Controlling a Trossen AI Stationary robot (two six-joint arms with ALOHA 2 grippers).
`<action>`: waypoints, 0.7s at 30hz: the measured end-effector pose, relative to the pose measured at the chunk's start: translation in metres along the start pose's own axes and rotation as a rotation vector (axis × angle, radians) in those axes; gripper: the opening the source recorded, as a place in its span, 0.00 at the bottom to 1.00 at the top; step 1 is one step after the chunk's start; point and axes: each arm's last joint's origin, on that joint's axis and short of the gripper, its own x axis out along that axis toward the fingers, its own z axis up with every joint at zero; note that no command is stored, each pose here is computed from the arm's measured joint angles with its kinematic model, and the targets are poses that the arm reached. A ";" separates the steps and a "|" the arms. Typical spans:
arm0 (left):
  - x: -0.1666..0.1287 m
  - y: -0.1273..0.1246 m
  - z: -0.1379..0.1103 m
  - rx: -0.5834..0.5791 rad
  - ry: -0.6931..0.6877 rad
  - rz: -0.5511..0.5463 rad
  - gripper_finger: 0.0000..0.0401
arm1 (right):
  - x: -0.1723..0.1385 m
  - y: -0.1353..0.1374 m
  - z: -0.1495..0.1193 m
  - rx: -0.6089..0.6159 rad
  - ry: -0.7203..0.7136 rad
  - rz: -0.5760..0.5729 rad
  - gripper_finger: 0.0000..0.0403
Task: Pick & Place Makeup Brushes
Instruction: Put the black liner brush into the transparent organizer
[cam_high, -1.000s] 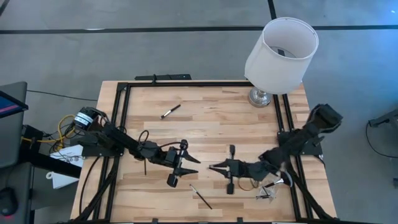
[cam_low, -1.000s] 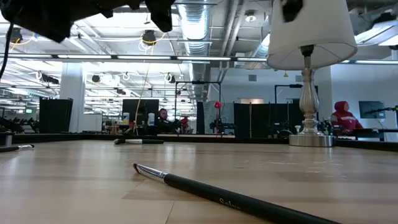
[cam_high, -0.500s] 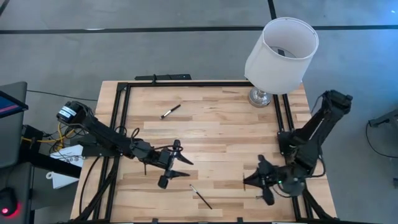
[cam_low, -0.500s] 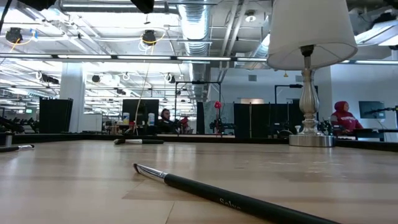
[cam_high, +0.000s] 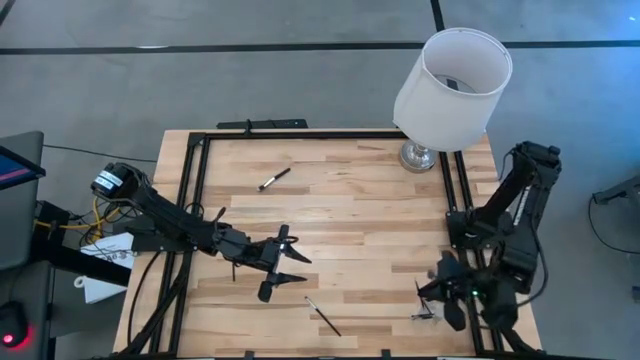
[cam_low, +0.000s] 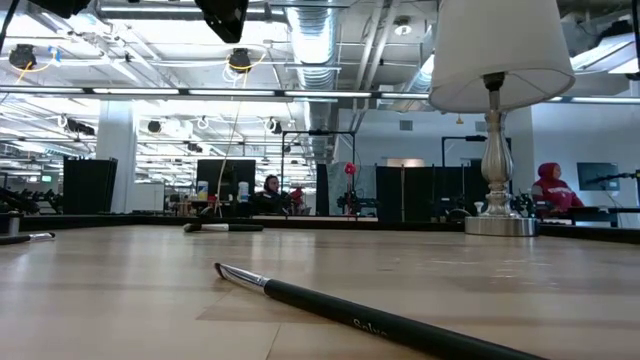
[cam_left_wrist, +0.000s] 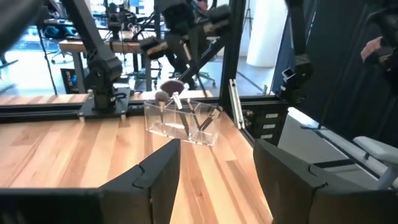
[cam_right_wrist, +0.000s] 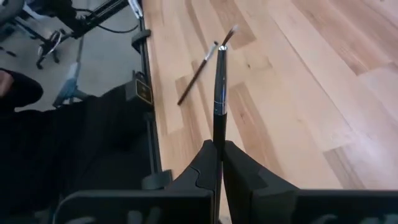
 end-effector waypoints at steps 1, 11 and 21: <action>0.000 0.000 0.000 0.001 0.004 0.006 0.50 | -0.002 0.001 -0.001 0.008 0.009 -0.010 0.01; 0.000 0.001 -0.002 -0.011 0.022 0.020 0.50 | 0.019 0.010 -0.043 0.075 0.116 -0.156 0.01; 0.000 0.003 -0.002 -0.010 0.019 0.100 0.50 | 0.030 0.013 -0.064 0.127 0.167 -0.210 0.04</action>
